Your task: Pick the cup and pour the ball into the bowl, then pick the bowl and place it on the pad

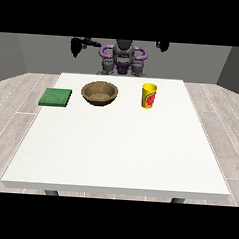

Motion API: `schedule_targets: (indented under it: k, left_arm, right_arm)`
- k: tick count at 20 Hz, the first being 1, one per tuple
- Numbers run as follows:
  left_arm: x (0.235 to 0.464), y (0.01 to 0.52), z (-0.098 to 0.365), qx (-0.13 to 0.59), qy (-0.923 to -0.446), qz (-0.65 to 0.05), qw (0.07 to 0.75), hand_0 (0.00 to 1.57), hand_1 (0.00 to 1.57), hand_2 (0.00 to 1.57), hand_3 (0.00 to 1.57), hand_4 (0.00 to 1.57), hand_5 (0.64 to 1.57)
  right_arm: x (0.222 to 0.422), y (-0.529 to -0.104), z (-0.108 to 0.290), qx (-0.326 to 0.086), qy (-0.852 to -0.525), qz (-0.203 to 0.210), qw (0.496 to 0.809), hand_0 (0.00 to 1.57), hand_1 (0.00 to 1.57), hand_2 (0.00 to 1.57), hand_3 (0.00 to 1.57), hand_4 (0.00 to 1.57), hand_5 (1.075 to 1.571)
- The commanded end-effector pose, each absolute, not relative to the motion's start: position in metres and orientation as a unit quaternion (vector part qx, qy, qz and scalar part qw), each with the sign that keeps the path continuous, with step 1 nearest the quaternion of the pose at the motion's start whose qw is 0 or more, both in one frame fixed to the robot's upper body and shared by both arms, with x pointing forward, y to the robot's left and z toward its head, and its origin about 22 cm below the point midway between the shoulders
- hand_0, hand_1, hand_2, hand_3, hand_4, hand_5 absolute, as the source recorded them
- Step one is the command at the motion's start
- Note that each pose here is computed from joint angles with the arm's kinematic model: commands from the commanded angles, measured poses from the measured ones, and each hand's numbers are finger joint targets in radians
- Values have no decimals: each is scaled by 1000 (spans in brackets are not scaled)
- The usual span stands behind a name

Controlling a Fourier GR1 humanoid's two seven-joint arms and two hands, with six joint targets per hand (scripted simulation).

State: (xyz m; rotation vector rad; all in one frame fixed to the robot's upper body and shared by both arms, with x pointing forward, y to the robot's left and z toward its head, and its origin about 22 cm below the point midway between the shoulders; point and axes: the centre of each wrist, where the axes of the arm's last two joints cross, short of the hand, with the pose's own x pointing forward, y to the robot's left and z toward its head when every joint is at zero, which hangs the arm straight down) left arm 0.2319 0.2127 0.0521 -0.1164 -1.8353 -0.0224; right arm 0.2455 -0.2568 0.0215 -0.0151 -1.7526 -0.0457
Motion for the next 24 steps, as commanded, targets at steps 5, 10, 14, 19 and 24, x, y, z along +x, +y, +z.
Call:
schedule_targets:
  k: [5,10,14,19,24]
  left_arm:
    - [282,256,67,18,-848,-34,529,0,0,0,0,0,1283]
    - [308,264,47,38,-843,-37,536,0,0,0,0,0,1255]
    - [325,249,53,40,-842,-29,538,0,0,0,0,0,1245]
    - [330,258,10,60,-836,-30,545,0,0,0,0,0,1239]
    - [332,236,-11,64,-838,-13,542,0,0,0,0,0,1249]
  right_arm:
    - [284,-276,42,8,-822,-2,570,0,0,0,0,0,1562]
    - [302,-280,54,15,-828,10,560,0,0,0,0,0,1560]
    - [304,-305,26,8,-827,12,562,0,0,0,0,0,1561]
    - [305,-312,22,13,-814,9,581,0,0,0,0,0,1563]
    - [300,-338,16,20,-818,11,574,0,0,0,0,0,1563]
